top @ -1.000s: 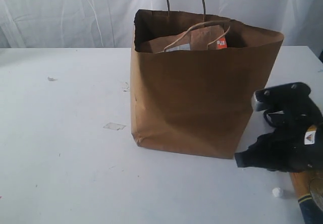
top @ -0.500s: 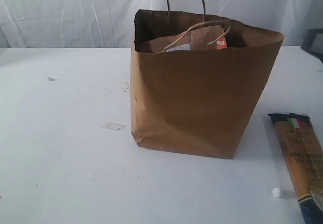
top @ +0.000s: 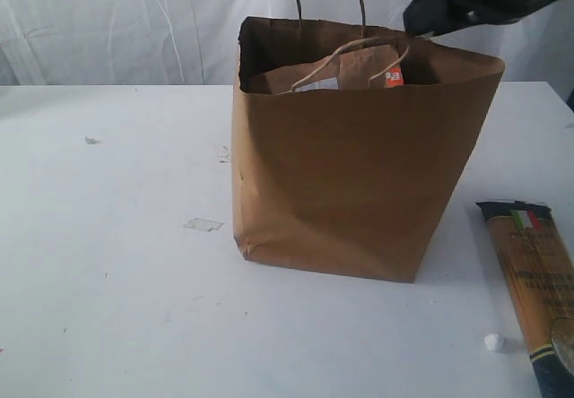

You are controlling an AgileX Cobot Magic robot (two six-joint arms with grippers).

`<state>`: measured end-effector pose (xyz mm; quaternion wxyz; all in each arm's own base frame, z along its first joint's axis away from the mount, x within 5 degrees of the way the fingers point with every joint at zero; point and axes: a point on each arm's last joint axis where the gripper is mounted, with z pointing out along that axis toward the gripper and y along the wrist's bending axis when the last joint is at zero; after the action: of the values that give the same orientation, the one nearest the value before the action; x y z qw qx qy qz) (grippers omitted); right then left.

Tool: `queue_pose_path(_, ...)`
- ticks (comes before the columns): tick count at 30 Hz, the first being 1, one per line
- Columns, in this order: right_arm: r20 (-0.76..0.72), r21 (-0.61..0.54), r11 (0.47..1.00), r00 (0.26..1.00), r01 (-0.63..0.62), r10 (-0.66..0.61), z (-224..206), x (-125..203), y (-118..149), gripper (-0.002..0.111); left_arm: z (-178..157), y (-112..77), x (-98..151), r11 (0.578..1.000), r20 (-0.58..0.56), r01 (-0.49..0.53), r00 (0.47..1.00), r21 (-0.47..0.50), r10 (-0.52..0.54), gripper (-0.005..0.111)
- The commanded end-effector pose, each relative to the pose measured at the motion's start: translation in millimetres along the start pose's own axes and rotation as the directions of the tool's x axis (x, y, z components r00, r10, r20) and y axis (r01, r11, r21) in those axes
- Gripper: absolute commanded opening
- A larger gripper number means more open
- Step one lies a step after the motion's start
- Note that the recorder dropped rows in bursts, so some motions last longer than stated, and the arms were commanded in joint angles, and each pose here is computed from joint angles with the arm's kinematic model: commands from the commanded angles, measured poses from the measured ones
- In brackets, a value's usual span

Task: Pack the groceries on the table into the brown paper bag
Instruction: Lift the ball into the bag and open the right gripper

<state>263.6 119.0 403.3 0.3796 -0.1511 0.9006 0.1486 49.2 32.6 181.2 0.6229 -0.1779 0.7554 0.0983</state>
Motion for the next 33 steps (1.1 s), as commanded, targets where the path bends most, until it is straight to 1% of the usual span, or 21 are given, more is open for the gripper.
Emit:
queue_pose_path(1, -0.030, 0.030, 0.999, 0.999, 0.033, -0.032, 18.8, -8.8, -4.4, 0.001, 0.2, 0.2, 0.8, 1.000, 0.004, -0.015, 1.000, 0.002, 0.015, 0.000)
queue_pose_path(4, -0.051, 0.070, 0.995, 0.997, 0.066, -0.063, 20.1, -7.4, -8.4, 0.009, 0.2, 0.2, 0.8, 1.000, 0.004, -0.015, 1.000, 0.002, 0.015, 0.000)
queue_pose_path(7, -0.105, 0.142, 0.982, 0.988, 0.128, -0.113, 13.4, -3.0, -15.1, 0.018, 0.2, 0.2, 0.8, 1.000, 0.004, -0.015, 1.000, 0.002, 0.015, 0.000)
queue_pose_path(11, -0.171, 0.207, 0.962, 0.975, 0.177, -0.143, -0.8, 3.2, -21.0, 0.020, 0.2, 0.2, 0.8, 1.000, 0.004, -0.015, 1.000, 0.002, 0.015, 0.000)
queue_pose_path(14, -0.183, 0.212, 0.961, 0.973, 0.179, -0.141, -8.6, 6.1, -21.0, 0.020, 0.2, 0.2, 0.8, 1.000, 0.004, -0.015, 1.000, 0.002, 0.015, 0.000)
queue_pose_path(21, -0.120, 0.210, 0.962, 0.981, 0.175, -0.152, -13.7, 1.5, -19.3, 0.020, 0.2, 0.2, 0.8, 1.000, 0.004, -0.015, 1.000, 0.002, 0.015, 0.000)
queue_pose_path(23, -0.111, 0.202, 0.965, 0.983, 0.169, -0.149, -12.7, 0.8, -18.5, 0.023, 0.2, 0.2, 0.8, 1.000, 0.004, -0.015, 1.000, 0.002, 0.015, 0.000)
queue_pose_path(28, -0.106, 0.197, 0.966, 0.983, 0.165, -0.147, -12.6, 0.5, -17.9, 0.040, 0.2, 0.2, 0.8, 1.000, 0.004, -0.015, 1.000, 0.002, 0.015, 0.000)
queue_pose_path(30, -0.106, 0.197, 0.966, 0.983, 0.165, -0.147, -12.6, 0.5, -17.9, 0.042, 0.2, 0.2, 0.8, 1.000, 0.004, -0.015, 1.000, 0.002, 0.015, 0.000)
queue_pose_path(33, -0.124, 0.197, 0.966, 0.982, 0.165, -0.143, -12.8, 2.1, -18.2, 0.042, 0.2, 0.2, 0.8, 1.000, 0.004, -0.015, 1.000, 0.002, 0.015, 0.000)
